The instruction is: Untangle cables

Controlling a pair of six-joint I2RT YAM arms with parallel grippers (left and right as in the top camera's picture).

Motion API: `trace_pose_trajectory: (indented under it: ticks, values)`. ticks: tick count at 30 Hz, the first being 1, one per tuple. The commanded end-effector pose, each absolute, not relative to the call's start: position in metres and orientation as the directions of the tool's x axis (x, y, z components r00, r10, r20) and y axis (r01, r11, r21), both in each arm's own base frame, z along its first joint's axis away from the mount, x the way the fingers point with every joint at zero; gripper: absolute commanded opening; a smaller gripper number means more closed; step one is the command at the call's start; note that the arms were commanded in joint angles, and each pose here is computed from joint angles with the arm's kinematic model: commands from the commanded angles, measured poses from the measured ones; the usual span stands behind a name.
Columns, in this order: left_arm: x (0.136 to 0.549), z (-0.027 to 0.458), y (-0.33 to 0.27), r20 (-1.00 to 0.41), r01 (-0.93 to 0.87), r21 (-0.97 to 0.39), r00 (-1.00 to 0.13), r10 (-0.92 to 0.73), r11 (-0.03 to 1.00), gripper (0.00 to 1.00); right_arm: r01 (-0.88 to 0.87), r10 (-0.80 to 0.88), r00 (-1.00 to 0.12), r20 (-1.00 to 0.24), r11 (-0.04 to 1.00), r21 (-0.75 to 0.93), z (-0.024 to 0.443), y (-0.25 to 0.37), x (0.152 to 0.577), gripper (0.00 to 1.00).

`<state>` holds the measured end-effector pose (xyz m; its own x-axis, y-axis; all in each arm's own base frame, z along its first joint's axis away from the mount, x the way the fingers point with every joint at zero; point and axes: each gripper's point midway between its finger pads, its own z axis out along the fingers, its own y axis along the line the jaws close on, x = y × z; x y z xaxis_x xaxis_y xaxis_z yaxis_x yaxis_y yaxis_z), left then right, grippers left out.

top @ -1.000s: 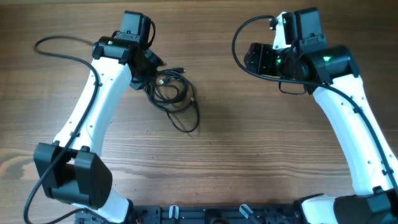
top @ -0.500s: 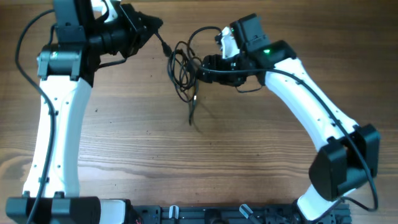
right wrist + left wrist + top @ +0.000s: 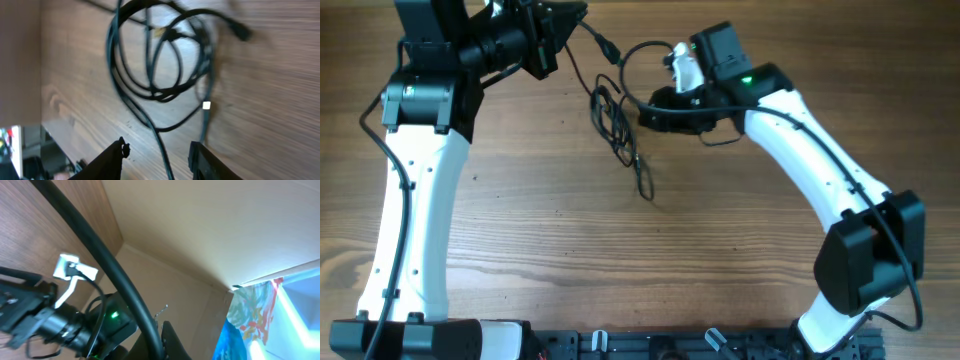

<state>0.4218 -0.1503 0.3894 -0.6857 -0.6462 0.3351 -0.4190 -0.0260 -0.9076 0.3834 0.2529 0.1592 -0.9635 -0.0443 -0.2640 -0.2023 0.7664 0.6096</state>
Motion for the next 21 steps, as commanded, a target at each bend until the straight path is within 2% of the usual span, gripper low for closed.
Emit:
trace_pose_trajectory:
  ticks: [1,4,7,9,12,15,21]
  values:
    - [0.426,0.388,-0.145,0.194,-0.347,-0.935,-0.664,-0.722,0.068,0.04,-0.122,0.087,-0.942,-0.323,0.809,0.575,0.181,0.178,0.412,0.44]
    - [0.431,0.352,-0.157,0.134,-0.425,-0.891,-0.585,-0.800,0.161,0.04,0.027,0.248,-0.893,-0.377,0.864,0.503,0.203,0.088,0.422,0.45]
    - [0.436,0.313,-0.208,0.080,-0.449,-0.854,-0.614,-0.785,0.264,0.04,0.180,0.399,-0.823,-0.405,0.859,0.480,0.225,0.012,0.413,0.46]
    - [0.438,0.283,-0.256,0.086,-0.446,-0.838,-0.677,-0.731,0.314,0.04,0.239,0.457,-0.788,-0.412,0.844,0.479,0.233,-0.018,0.406,0.45]
    - [0.438,0.233,-0.325,0.093,-0.422,-0.827,-0.755,-0.649,0.372,0.04,0.272,0.486,-0.768,-0.418,0.838,0.473,0.236,-0.039,0.401,0.46]
    - [0.431,0.204,-0.375,0.086,-0.375,-0.838,-0.808,-0.583,0.396,0.04,0.275,0.484,-0.767,-0.420,0.840,0.467,0.235,-0.041,0.400,0.49]
    - [0.419,0.201,-0.400,-0.040,-0.224,-0.851,-0.874,-0.484,0.475,0.04,0.275,0.483,-0.768,-0.421,0.842,0.465,0.235,-0.041,0.400,0.50]
